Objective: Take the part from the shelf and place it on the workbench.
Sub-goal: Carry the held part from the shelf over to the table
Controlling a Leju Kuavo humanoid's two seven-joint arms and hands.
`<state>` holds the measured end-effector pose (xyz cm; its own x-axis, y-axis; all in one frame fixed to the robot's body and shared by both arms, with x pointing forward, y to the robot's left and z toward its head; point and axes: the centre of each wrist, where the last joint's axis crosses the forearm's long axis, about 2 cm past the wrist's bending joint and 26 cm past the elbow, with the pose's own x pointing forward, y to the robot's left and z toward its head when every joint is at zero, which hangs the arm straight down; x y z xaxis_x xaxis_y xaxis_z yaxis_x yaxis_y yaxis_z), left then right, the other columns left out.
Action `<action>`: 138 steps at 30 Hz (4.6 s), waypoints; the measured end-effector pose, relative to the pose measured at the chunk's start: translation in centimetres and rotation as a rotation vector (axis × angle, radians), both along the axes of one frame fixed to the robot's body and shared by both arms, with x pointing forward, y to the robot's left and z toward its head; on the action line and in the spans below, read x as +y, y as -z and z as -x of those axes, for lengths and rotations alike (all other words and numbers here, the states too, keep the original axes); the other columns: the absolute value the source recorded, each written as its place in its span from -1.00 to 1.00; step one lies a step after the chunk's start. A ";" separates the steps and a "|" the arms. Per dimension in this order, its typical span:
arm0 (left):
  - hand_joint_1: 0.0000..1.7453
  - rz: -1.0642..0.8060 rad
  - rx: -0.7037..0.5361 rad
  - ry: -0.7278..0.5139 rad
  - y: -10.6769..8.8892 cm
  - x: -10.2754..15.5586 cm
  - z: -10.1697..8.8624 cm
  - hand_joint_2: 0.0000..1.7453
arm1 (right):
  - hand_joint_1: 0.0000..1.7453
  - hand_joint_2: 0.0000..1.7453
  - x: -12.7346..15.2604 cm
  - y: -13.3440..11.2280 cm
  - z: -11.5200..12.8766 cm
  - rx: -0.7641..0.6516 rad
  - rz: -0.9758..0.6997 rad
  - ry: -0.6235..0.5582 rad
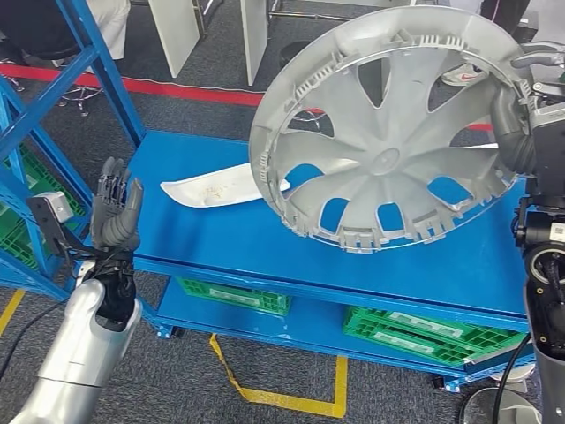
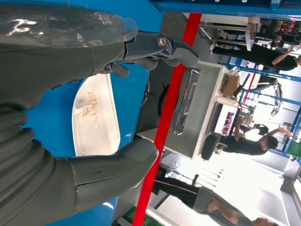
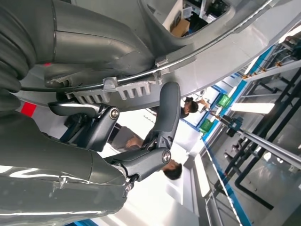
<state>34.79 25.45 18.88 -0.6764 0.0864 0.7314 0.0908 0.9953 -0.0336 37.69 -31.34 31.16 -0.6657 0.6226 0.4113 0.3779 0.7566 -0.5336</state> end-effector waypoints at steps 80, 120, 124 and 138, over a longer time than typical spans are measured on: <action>-1.00 -0.026 -0.021 0.038 -0.4 -0.1 0.1 1.00 | 1.00 1.00 1.8 1.7 1.9 0.078 0.079 -0.080; -1.00 -0.011 -0.044 0.015 -1.5 0.3 -0.2 1.00 | 1.00 1.00 4.7 1.9 2.2 0.112 0.089 -0.216; -1.00 -0.011 -0.051 0.013 -1.7 0.4 -0.3 1.00 | 1.00 1.00 4.8 1.7 2.2 0.107 0.089 -0.219; -1.00 -0.006 -0.078 0.009 -1.9 0.4 -0.5 1.00 | 1.00 1.00 4.7 1.8 2.2 0.102 0.081 -0.226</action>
